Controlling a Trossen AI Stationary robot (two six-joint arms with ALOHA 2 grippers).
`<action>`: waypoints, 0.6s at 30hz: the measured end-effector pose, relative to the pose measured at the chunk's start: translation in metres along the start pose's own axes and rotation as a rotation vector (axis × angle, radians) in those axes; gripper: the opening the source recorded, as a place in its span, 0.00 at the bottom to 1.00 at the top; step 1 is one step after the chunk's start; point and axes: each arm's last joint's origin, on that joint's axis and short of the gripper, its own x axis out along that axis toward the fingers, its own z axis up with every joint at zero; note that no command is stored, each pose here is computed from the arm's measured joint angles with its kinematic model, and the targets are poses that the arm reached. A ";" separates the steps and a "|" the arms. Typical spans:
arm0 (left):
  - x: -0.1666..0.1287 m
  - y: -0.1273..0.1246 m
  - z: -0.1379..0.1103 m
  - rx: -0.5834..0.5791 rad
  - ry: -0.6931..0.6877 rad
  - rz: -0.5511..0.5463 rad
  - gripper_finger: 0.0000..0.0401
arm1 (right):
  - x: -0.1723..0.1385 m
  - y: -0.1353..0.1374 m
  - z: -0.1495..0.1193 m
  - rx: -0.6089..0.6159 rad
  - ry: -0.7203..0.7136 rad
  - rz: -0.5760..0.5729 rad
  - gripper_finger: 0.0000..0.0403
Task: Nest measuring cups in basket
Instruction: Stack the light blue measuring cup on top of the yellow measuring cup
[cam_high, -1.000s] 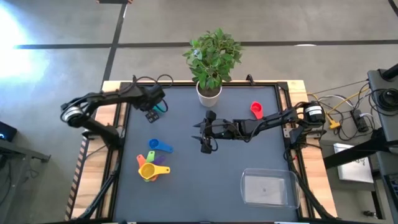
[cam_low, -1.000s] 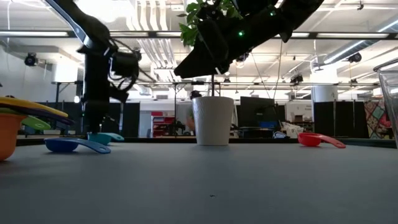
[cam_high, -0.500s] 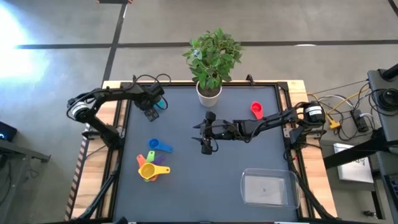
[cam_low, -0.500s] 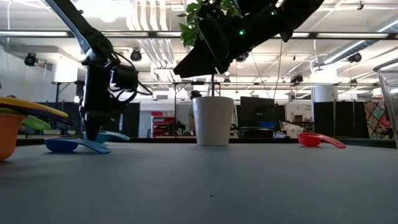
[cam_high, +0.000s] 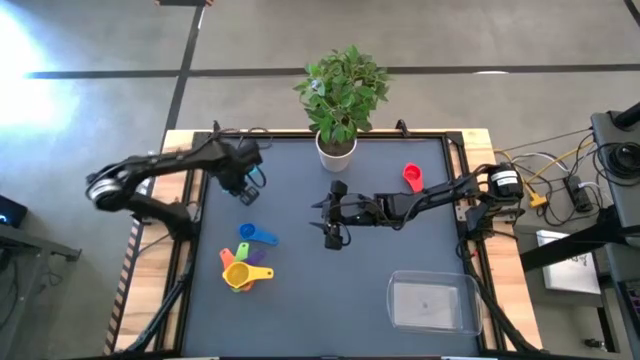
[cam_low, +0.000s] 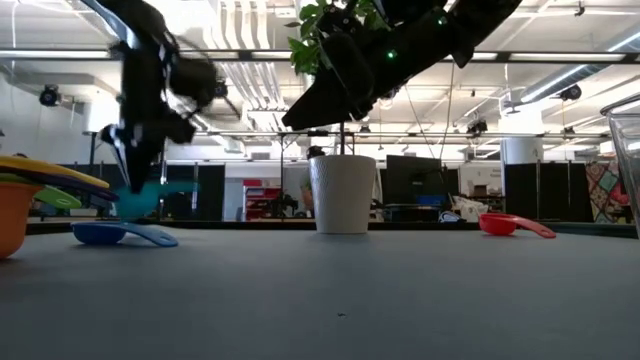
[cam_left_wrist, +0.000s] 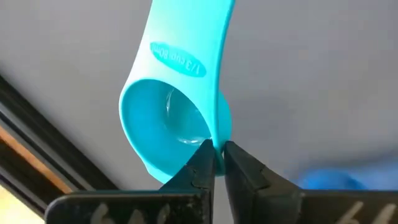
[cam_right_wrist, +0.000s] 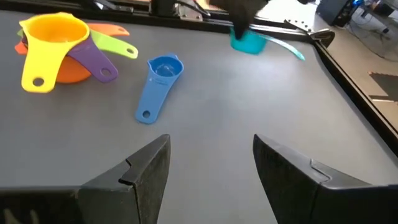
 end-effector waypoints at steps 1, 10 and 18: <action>-0.008 -0.006 -0.008 -0.003 -0.014 -0.023 0.01 | 0.000 0.000 0.000 0.000 0.001 0.000 0.54; -0.058 -0.055 -0.090 0.076 -0.135 -0.261 0.00 | 0.000 0.000 0.000 -0.001 0.000 -0.001 0.54; -0.071 -0.083 -0.159 0.114 -0.107 -0.385 0.00 | 0.000 0.000 0.000 0.016 -0.001 -0.002 0.54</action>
